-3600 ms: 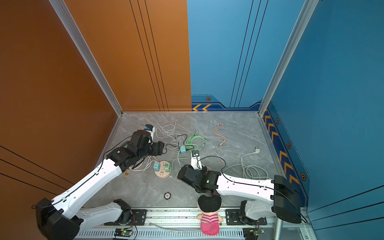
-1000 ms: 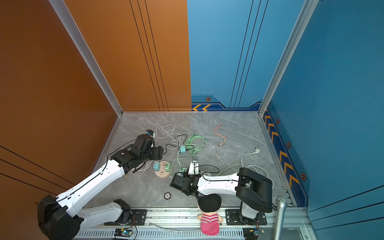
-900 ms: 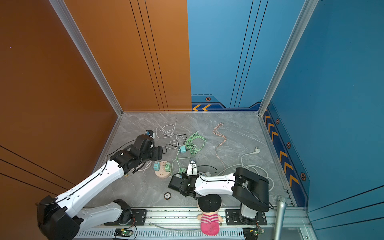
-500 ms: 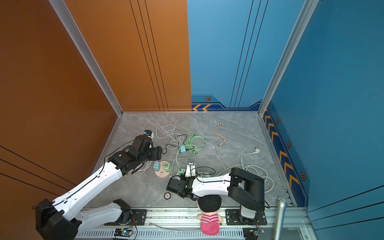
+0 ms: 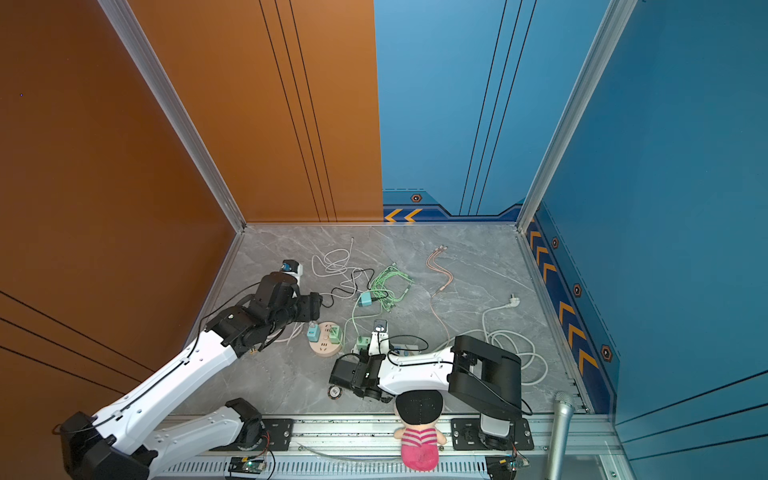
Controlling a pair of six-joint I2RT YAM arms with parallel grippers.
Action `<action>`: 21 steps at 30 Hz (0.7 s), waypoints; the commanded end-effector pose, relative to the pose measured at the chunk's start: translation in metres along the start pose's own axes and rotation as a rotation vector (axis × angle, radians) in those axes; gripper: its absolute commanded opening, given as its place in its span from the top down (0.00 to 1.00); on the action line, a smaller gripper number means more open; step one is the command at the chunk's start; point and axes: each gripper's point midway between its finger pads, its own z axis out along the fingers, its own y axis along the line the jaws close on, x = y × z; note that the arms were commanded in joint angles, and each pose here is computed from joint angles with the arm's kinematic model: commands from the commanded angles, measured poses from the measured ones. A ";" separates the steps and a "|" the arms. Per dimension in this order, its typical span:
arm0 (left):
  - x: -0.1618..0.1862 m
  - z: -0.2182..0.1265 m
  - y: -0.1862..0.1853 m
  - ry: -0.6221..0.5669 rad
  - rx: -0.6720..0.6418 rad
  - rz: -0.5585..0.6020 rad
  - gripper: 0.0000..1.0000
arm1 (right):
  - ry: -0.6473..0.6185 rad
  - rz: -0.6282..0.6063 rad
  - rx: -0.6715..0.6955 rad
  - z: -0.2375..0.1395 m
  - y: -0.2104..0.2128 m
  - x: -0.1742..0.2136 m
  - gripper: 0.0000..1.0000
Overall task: Insert the plug
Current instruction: 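Lower and press the pink charger into a power strip socket with the right gripper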
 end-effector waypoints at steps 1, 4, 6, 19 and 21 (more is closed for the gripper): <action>0.006 -0.001 0.002 0.010 -0.009 -0.007 0.19 | 0.154 -0.043 0.051 0.013 -0.017 0.037 1.00; 0.002 -0.002 0.000 0.004 -0.005 -0.007 0.19 | 0.159 -0.043 0.051 0.013 -0.018 0.037 0.95; -0.001 -0.002 -0.001 -0.001 -0.006 -0.007 0.19 | 0.157 -0.053 0.047 0.013 -0.016 0.035 0.80; -0.008 -0.007 -0.001 -0.022 -0.006 -0.004 0.19 | 0.070 -0.104 -0.017 -0.004 0.005 0.005 0.60; -0.008 -0.009 -0.001 -0.028 -0.003 -0.005 0.19 | 0.052 -0.108 -0.028 -0.008 0.007 0.000 0.59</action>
